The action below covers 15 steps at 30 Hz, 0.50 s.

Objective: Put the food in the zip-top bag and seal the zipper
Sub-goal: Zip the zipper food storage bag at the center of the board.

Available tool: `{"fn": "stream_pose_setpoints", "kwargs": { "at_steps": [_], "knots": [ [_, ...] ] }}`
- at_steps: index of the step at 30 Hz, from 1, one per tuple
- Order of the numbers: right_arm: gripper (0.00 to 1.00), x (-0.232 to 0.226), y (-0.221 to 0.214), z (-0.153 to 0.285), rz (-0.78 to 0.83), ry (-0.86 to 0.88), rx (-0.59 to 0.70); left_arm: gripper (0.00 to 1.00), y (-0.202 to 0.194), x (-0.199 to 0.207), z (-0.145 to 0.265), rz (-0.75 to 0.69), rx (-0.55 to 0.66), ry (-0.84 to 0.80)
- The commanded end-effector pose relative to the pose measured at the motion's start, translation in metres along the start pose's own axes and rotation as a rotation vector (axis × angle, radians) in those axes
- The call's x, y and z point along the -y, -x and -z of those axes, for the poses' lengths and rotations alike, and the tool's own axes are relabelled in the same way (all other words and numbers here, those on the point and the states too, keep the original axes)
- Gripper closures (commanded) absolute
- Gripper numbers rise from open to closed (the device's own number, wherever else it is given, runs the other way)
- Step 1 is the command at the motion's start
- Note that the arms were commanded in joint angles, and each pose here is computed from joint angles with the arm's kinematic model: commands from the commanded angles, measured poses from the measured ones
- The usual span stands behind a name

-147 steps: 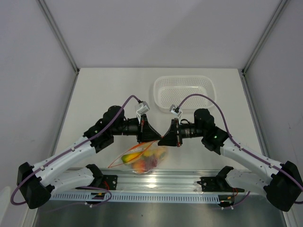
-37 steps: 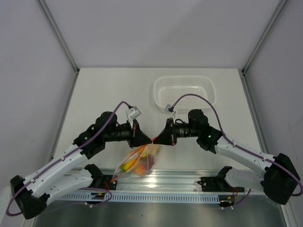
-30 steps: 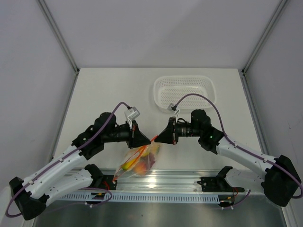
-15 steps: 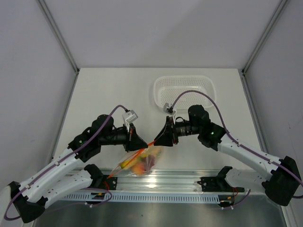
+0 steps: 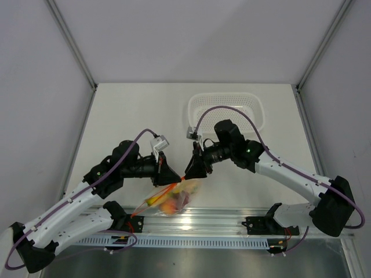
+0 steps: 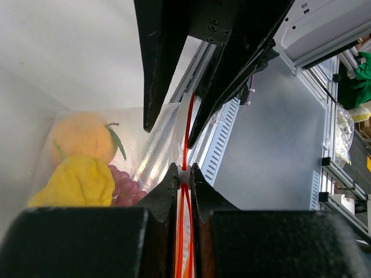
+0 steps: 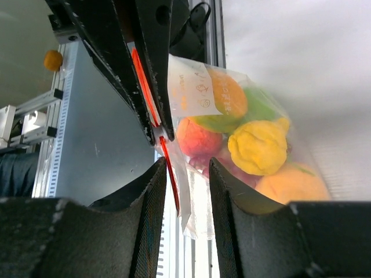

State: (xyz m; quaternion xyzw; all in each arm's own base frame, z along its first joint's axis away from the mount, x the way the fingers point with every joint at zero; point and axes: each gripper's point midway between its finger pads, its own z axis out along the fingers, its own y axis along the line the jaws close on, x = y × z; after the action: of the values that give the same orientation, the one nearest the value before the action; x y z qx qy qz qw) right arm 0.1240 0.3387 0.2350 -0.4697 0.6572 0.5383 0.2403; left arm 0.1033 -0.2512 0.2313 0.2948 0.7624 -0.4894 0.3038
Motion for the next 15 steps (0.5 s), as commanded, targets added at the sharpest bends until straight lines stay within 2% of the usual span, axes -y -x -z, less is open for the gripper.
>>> {"fn": "stream_pose_setpoints", "kwargs": {
  "at_steps": [1, 8, 11, 14, 15],
  "knots": [
    [0.62, -0.010, 0.009, -0.003, 0.063, 0.041, -0.026, 0.99, 0.013, 0.015, 0.005, -0.038, 0.037, -0.046],
    [0.68, -0.020, 0.004, -0.013, 0.052, 0.092, -0.064, 0.99, 0.012, 0.012, 0.003, -0.033, 0.031, -0.040],
    [0.76, -0.021, 0.004, -0.015, 0.052, 0.100, -0.068, 0.99, 0.012, 0.013, 0.003, -0.035, 0.034, -0.042],
    [0.89, -0.021, 0.006, -0.015, 0.057, 0.099, -0.064, 0.99, 0.012, 0.013, 0.004, -0.036, 0.036, -0.042],
    [0.98, -0.020, 0.006, -0.015, 0.057, 0.096, -0.063, 1.00, 0.012, 0.013, 0.004, -0.037, 0.035, -0.041]
  ]
}}
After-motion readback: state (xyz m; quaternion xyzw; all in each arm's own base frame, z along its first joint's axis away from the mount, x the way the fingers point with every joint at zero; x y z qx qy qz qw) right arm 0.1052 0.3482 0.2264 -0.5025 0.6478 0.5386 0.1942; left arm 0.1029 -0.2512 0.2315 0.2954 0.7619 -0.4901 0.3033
